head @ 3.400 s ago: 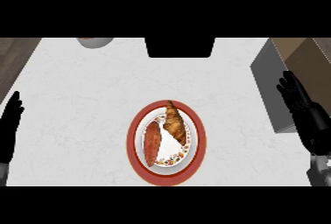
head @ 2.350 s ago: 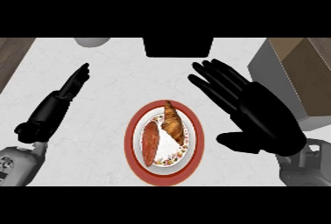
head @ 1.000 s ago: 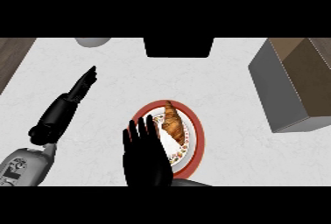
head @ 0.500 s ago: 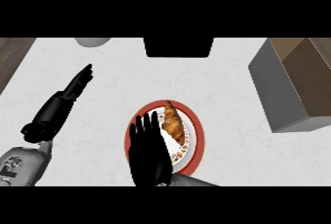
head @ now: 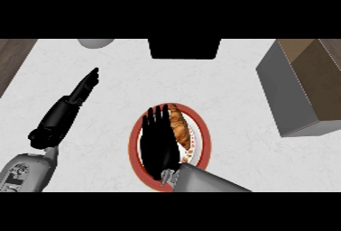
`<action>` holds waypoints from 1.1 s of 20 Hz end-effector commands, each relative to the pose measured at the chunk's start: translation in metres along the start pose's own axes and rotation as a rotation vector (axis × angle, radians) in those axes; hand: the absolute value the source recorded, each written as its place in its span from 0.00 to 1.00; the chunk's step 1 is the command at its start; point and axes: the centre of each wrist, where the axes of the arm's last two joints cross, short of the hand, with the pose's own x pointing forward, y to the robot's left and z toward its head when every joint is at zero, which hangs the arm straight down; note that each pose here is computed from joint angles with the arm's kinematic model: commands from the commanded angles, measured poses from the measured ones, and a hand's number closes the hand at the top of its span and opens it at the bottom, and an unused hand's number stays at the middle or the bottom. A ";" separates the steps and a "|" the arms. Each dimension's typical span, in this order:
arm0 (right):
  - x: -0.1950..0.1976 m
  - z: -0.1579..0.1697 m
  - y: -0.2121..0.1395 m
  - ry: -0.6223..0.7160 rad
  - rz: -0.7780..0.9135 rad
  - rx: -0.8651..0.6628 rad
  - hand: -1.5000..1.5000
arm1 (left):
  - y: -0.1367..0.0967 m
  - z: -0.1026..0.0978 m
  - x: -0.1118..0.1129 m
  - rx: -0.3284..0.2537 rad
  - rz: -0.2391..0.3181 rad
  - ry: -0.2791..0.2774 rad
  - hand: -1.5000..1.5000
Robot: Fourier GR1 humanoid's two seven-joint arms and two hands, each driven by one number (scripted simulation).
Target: Pick the croissant from the plate and place it in the cardboard box
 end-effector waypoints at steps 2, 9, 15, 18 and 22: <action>-0.013 -0.022 0.017 0.001 0.014 0.021 0.00 | 0.006 -0.006 0.001 0.004 0.009 0.000 0.50; -0.013 -0.027 0.019 -0.031 -0.023 0.042 0.00 | 0.010 -0.010 -0.006 -0.003 -0.015 -0.006 0.50; -0.021 -0.031 0.015 0.044 0.022 0.045 0.00 | 0.013 0.001 0.005 0.021 -0.017 -0.002 0.50; -0.018 -0.039 0.051 0.055 0.008 0.026 0.00 | 0.002 0.012 0.005 0.000 0.009 0.019 0.50; -0.017 -0.039 0.040 0.053 -0.005 0.057 0.00 | 0.024 -0.013 -0.011 -0.001 0.014 -0.001 0.50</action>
